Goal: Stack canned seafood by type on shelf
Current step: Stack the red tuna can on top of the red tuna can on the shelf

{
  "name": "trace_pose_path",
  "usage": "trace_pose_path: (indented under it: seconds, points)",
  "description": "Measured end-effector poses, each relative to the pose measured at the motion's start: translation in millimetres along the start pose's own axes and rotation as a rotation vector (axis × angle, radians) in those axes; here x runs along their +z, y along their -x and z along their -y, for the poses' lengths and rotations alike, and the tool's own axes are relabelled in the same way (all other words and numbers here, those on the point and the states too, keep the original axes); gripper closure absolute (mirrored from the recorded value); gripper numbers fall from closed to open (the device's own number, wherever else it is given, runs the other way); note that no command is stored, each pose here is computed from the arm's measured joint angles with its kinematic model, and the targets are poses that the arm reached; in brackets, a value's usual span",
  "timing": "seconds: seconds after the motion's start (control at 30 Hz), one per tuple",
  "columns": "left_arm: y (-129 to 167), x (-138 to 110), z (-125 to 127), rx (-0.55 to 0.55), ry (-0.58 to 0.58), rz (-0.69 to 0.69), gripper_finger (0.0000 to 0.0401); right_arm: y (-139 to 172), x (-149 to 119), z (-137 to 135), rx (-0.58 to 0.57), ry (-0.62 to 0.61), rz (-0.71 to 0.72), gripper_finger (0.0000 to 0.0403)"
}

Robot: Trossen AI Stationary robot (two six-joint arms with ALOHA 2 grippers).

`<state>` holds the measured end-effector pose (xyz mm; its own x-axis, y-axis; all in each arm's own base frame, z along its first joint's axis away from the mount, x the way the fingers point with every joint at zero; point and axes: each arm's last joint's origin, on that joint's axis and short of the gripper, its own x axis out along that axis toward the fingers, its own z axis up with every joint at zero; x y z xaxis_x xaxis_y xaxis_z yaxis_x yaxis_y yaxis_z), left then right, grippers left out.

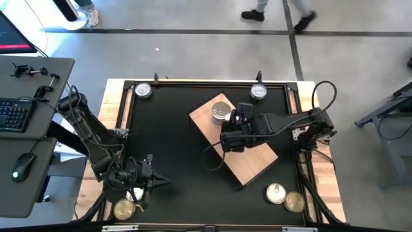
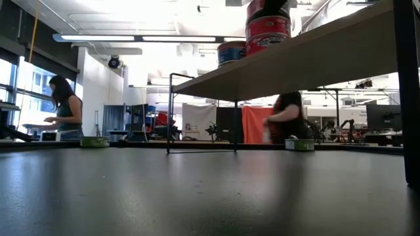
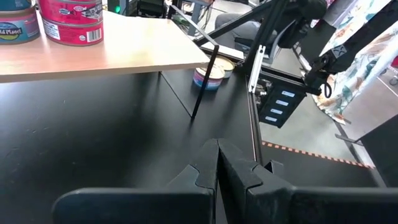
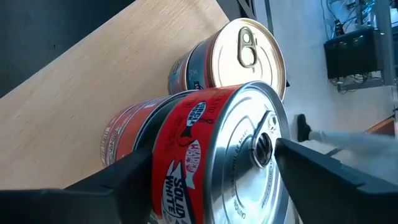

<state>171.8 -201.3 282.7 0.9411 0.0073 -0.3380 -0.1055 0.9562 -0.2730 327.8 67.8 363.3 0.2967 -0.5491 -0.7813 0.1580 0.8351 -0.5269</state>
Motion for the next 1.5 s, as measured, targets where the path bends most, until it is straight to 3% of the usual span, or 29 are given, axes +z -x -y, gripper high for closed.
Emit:
trace_pose_path:
  seconds: [0.3,1.5]
  points:
    - [0.0,-0.2,-0.2,0.002,0.013,-0.001,0.0401,10.3,2.4,4.9,0.109,0.001,0.005,0.0095]
    - [0.0,-0.8,-1.0,0.007,0.005,-0.006,0.0401,11.0,0.7,5.6,0.079,0.017,-0.001,0.0096]
